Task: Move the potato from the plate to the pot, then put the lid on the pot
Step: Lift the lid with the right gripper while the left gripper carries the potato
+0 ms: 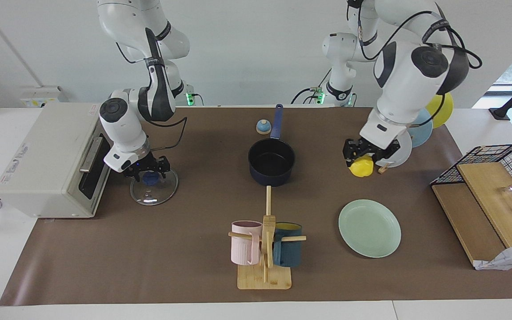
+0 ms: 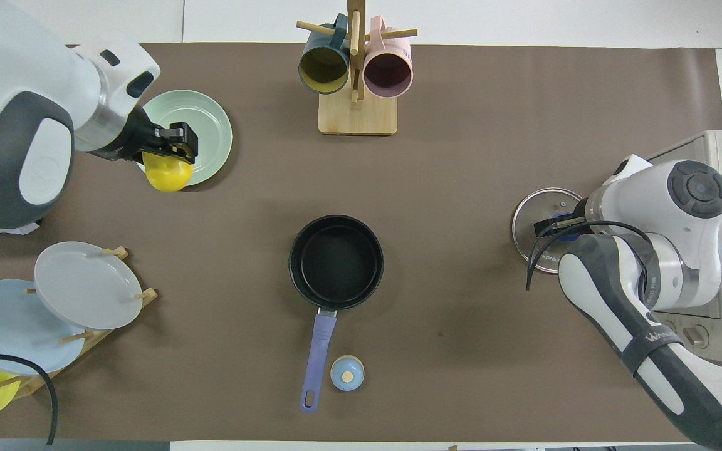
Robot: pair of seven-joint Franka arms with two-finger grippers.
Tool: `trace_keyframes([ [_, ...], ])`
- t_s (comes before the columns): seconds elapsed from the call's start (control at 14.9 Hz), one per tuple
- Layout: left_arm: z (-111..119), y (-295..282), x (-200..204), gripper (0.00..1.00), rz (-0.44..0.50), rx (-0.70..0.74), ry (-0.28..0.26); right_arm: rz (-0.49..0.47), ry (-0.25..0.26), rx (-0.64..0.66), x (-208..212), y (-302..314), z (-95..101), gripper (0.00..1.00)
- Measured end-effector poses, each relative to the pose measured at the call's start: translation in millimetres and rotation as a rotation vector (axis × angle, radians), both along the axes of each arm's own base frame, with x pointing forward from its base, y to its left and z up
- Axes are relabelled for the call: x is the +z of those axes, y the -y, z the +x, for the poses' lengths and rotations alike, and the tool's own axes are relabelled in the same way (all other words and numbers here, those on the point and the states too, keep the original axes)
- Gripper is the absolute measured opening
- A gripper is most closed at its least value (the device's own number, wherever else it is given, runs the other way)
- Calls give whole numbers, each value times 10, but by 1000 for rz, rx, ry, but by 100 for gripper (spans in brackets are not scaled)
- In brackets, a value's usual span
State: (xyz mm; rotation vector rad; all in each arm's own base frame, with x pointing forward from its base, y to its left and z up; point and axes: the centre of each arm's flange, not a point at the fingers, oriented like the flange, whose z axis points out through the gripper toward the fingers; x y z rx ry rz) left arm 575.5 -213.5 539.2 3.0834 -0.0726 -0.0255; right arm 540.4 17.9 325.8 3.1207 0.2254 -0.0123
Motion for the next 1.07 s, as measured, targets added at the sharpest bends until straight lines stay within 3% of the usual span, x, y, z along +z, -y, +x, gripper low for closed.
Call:
trace_keyframes([
  [0.13,-350,458,-103,66,3,-16,-7,0,-1,4,-4,4,-3,90],
  [0.27,-653,888,-342,66,-9,-16,20,0,-4,6,-15,6,-11,90],
  [0.54,-1076,1519,-972,66,-37,5,52,0,-6,7,-26,10,-19,86],
  [0.74,-1210,1687,-1350,66,-30,-2,40,0,-5,17,-18,12,-19,66],
  [1.07,-1220,1710,-1587,66,-20,-4,29,0,-1,24,40,-6,20,66],
])
